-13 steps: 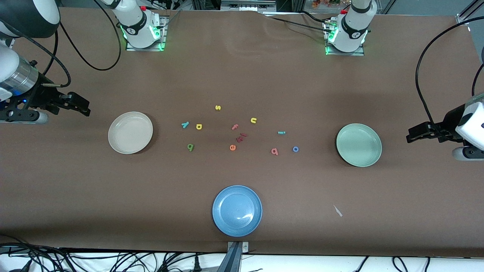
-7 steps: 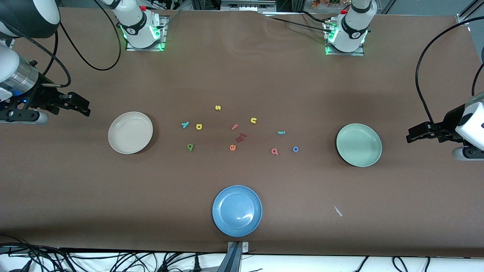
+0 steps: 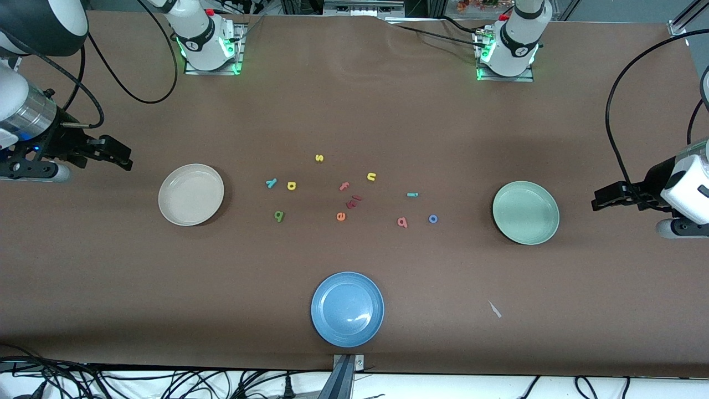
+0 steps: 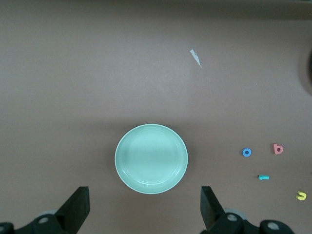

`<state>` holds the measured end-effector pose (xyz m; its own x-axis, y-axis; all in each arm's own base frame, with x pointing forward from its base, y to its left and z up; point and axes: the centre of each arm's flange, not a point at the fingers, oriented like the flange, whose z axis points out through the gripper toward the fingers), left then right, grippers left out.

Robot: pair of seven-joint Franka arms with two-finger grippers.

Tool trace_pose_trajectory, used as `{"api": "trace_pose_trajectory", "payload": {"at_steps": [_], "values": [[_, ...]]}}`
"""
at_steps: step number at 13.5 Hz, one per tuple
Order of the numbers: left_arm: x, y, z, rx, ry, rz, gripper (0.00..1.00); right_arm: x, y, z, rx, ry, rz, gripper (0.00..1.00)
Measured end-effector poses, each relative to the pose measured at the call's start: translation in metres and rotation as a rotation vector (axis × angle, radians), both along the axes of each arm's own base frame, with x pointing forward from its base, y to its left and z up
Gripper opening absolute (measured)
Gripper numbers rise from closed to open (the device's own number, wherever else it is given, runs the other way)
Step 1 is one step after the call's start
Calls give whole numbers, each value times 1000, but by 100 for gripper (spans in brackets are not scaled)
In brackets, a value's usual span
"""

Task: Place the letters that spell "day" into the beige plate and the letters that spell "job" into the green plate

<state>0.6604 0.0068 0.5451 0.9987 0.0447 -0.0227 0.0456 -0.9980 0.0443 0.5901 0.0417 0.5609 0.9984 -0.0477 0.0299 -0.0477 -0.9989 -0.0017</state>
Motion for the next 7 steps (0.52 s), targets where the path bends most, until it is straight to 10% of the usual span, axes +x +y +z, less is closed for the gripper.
{"api": "trace_pose_trajectory", "payload": {"at_steps": [7], "values": [[6,6,-23,61,37,-8,100,0,0,0,0,2,0,100]]}}
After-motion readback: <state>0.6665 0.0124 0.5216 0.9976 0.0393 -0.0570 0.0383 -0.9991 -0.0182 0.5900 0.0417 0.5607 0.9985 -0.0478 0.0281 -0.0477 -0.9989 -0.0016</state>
